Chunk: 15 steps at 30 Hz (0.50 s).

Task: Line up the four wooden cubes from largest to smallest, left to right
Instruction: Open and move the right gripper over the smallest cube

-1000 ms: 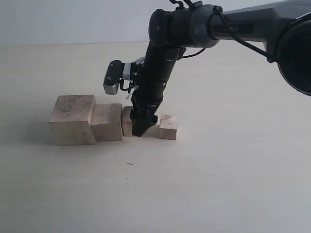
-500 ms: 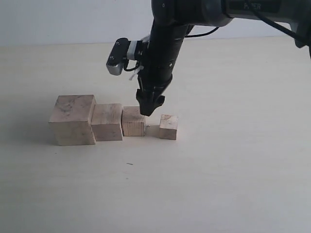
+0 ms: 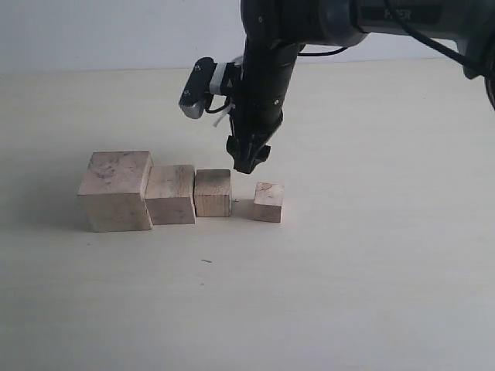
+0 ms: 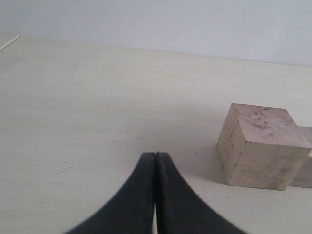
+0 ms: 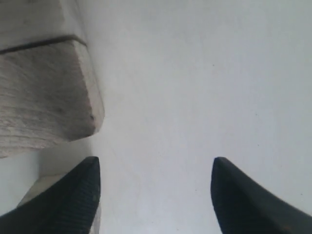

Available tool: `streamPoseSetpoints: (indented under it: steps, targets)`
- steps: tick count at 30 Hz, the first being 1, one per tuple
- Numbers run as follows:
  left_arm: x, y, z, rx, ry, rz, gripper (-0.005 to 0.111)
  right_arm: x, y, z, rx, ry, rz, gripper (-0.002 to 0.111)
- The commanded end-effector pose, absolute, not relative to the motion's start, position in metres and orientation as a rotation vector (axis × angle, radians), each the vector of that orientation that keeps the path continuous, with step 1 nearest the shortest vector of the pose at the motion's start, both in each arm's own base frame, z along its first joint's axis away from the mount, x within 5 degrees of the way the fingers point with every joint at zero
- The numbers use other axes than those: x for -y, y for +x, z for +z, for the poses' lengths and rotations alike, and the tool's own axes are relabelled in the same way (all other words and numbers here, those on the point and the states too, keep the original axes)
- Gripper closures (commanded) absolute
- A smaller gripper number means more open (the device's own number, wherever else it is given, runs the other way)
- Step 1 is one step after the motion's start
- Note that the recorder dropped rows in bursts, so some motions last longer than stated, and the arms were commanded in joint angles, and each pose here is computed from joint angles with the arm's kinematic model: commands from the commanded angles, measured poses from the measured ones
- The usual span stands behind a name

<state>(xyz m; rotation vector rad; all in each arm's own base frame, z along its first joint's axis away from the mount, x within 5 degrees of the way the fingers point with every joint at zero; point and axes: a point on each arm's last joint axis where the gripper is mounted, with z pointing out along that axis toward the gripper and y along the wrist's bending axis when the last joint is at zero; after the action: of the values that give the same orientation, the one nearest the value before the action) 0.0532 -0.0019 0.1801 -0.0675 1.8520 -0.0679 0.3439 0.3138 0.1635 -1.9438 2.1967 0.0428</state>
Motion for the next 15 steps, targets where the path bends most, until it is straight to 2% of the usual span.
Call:
streamPoseSetpoints:
  steps: [1,15]
  targets:
    - [0.002,0.053,0.181,-1.836,-0.068,-0.077,0.107,-0.312,0.347,0.153,-2.244,-1.915,0.015,0.047]
    - [0.002,0.053,0.181,-1.836,-0.068,-0.077,0.107,-0.318,0.344,0.140,-2.298,-1.872,0.135,0.047]
